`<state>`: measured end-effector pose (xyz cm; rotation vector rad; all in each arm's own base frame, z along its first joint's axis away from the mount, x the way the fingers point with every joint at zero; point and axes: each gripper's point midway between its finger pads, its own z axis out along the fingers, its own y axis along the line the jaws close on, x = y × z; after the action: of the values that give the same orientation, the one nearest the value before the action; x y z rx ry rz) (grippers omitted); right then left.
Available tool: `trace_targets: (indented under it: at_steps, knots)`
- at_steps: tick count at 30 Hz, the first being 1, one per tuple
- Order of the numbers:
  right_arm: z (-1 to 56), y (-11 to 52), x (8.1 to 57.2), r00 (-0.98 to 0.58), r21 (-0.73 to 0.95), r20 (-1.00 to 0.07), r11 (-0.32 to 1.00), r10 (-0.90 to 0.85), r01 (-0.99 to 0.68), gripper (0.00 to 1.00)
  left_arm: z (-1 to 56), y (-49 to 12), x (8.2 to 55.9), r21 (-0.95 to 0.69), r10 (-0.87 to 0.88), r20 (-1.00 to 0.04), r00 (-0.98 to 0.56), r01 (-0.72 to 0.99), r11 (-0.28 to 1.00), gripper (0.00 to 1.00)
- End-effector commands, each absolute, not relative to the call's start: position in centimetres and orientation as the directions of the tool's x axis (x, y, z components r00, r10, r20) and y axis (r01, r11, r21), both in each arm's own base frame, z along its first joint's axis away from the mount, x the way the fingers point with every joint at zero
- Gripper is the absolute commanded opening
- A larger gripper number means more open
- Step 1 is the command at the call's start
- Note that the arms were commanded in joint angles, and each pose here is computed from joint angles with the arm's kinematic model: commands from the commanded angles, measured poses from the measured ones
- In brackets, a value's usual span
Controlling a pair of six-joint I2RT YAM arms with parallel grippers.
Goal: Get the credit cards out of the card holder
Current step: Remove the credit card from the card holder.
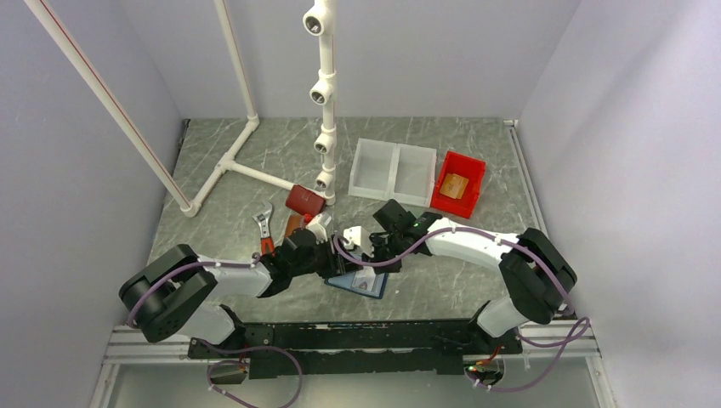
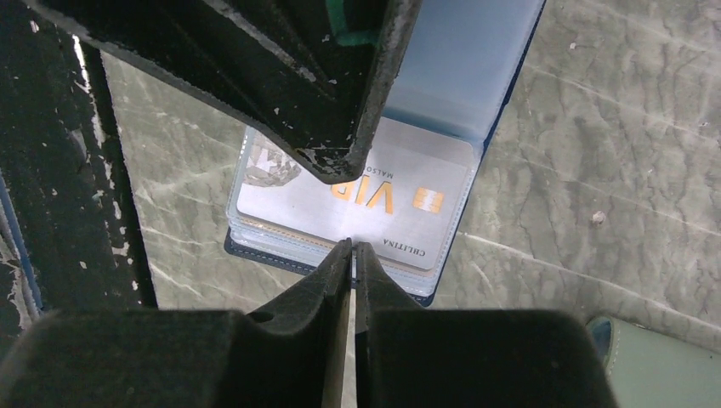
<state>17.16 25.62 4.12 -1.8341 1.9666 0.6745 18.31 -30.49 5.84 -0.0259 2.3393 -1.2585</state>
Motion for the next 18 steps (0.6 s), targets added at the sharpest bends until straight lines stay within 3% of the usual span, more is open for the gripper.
trace_targets:
  at_steps: [1,18]
  knots:
    - [4.8,26.4,18.4,-0.073,0.051,-0.582,0.053,-0.810,-0.997,0.09,7.3,-31.4,19.1,-0.803,-0.239,-0.427,-0.872,0.243,0.545,0.54]
    - [3.6,25.9,18.7,-0.085,0.049,-0.539,0.069,-0.838,-0.996,0.09,5.9,-31.6,18.6,-0.810,-0.216,-0.389,-0.896,0.221,0.543,0.53]
